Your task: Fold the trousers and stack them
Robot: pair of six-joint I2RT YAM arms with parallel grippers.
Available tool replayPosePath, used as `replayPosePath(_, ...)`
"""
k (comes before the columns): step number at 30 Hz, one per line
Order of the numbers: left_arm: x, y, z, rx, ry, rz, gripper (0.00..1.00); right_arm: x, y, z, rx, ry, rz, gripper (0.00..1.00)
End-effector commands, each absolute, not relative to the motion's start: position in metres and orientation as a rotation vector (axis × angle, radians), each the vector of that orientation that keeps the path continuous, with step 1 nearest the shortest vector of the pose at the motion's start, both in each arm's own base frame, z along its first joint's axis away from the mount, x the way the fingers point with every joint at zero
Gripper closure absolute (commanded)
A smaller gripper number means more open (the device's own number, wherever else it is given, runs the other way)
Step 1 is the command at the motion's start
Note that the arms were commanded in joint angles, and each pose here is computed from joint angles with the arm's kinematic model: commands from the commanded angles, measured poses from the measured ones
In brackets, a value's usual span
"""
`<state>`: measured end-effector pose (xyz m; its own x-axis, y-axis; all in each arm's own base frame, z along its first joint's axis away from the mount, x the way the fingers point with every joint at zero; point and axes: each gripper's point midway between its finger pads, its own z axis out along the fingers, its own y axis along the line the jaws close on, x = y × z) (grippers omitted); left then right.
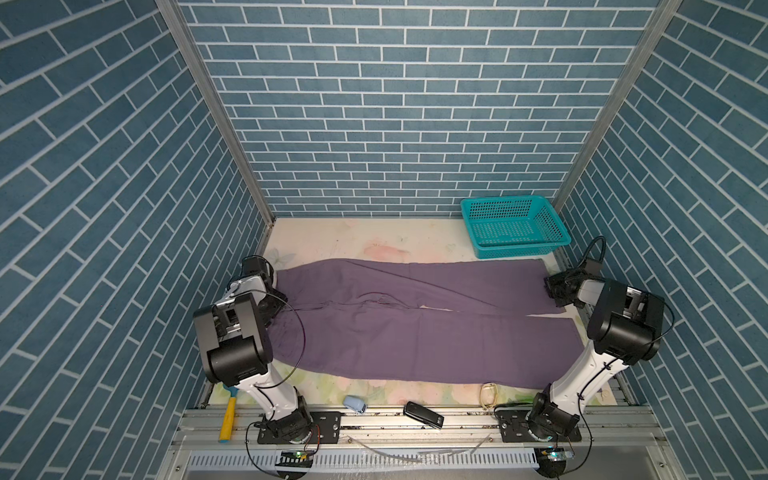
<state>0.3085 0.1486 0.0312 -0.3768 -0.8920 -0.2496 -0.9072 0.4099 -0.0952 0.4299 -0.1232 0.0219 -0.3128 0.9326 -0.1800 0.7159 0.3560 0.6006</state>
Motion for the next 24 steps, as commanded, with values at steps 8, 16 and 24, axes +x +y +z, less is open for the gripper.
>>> replayPosePath(8, 0.337, 0.117, 0.050, -1.441, 2.462, -0.061, 0.40, 0.416, -0.118, 0.037, 1.340, 2.280, 0.408, 1.00)
replayPosePath(16, 0.339, 0.083, 0.118, -1.250, 2.368, -0.115, 0.35, 0.369, -0.101, 0.106, 1.081, 2.352, 0.057, 1.00)
replayPosePath(24, 0.298, 0.040, 0.145, -1.065, 2.367, -0.236, 0.33, 0.227, -0.099, 0.068, 1.373, 2.358, -0.157, 0.91)
